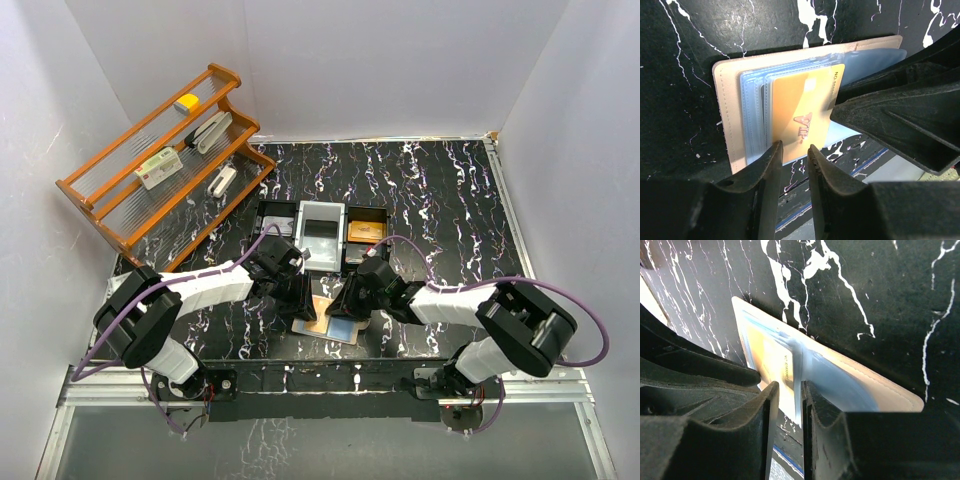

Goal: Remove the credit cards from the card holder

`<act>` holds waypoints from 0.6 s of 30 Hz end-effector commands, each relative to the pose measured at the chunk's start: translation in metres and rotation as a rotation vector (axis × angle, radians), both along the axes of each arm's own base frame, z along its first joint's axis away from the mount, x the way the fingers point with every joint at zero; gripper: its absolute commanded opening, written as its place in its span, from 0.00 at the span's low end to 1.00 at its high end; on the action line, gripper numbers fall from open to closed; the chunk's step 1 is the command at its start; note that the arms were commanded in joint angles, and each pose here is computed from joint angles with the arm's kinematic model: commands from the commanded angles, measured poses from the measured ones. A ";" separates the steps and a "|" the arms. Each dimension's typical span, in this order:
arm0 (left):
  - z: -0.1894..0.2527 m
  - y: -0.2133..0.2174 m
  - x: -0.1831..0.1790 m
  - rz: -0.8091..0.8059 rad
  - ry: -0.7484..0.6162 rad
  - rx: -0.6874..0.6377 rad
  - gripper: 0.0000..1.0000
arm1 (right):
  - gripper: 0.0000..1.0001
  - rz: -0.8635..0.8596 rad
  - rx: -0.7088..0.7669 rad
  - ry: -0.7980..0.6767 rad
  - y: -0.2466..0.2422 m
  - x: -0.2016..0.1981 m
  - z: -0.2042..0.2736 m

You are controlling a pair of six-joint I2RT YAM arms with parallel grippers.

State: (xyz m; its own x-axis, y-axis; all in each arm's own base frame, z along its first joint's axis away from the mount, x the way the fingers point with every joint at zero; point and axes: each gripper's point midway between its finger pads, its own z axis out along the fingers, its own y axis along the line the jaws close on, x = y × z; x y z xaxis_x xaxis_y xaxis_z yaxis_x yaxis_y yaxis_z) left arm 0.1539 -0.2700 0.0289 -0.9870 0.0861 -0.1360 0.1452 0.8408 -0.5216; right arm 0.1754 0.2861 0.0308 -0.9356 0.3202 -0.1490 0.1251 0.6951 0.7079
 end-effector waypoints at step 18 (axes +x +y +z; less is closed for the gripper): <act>-0.007 0.015 -0.001 -0.019 -0.015 0.094 0.26 | 0.00 0.093 0.023 -0.065 0.003 0.010 0.015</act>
